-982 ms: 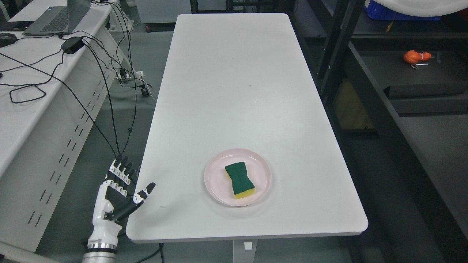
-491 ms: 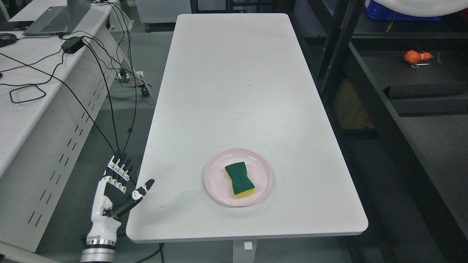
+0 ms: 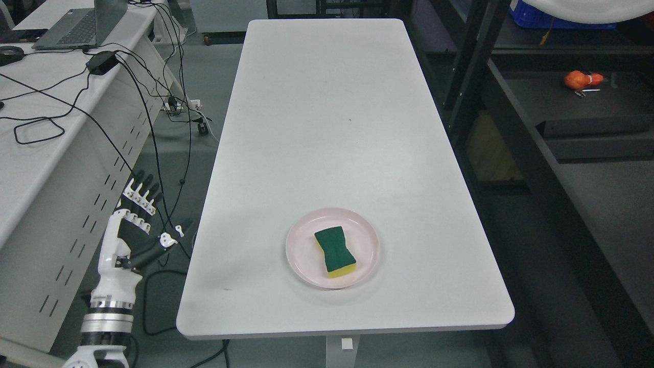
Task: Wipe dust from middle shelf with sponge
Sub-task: 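Reach the left hand over the pink plate toward the sponge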
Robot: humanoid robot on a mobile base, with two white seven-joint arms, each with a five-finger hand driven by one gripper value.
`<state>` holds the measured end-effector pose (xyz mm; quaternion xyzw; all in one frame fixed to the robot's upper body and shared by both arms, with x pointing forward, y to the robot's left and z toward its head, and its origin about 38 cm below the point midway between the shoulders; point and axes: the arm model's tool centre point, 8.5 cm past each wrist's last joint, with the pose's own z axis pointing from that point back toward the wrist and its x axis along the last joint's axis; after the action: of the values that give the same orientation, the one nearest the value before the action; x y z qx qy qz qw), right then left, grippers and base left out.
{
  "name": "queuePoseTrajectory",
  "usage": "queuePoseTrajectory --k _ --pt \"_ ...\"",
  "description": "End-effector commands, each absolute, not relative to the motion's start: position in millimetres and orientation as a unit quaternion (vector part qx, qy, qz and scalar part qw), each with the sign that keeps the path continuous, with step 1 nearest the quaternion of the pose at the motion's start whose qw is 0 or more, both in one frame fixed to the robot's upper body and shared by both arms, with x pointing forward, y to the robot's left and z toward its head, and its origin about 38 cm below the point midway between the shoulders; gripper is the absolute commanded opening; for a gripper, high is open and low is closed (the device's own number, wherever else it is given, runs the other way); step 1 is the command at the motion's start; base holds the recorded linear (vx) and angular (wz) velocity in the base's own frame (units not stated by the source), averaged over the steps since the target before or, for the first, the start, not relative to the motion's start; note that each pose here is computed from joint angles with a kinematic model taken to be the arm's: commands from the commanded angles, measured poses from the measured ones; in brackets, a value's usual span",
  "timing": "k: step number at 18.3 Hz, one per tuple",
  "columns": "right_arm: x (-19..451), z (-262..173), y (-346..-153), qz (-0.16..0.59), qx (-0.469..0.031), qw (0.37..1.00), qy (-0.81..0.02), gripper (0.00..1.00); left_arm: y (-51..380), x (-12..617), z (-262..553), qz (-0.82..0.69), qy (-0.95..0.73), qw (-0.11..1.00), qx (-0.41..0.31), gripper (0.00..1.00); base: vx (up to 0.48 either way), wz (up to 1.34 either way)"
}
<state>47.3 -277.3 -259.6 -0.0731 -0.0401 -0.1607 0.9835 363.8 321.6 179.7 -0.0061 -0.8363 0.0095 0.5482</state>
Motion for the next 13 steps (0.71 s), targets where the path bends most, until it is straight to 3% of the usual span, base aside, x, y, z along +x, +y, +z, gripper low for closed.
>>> queuePoseTrajectory --k 1,7,13 --pt "46 -259 -287.3 -0.161 -0.076 0.984 -0.014 1.00 397 377 292 -0.203 -0.863 0.429 0.172 0.98 0.000 0.00" --pt "46 -259 -287.4 -0.161 -0.076 0.984 -0.014 1.00 383 397 317 -0.504 -0.758 0.244 0.334 0.98 0.000 0.00" --pt "46 -259 -287.3 -0.161 -0.076 0.984 -0.014 1.00 306 440 272 -0.686 -0.624 0.170 0.334 0.97 0.000 0.00"
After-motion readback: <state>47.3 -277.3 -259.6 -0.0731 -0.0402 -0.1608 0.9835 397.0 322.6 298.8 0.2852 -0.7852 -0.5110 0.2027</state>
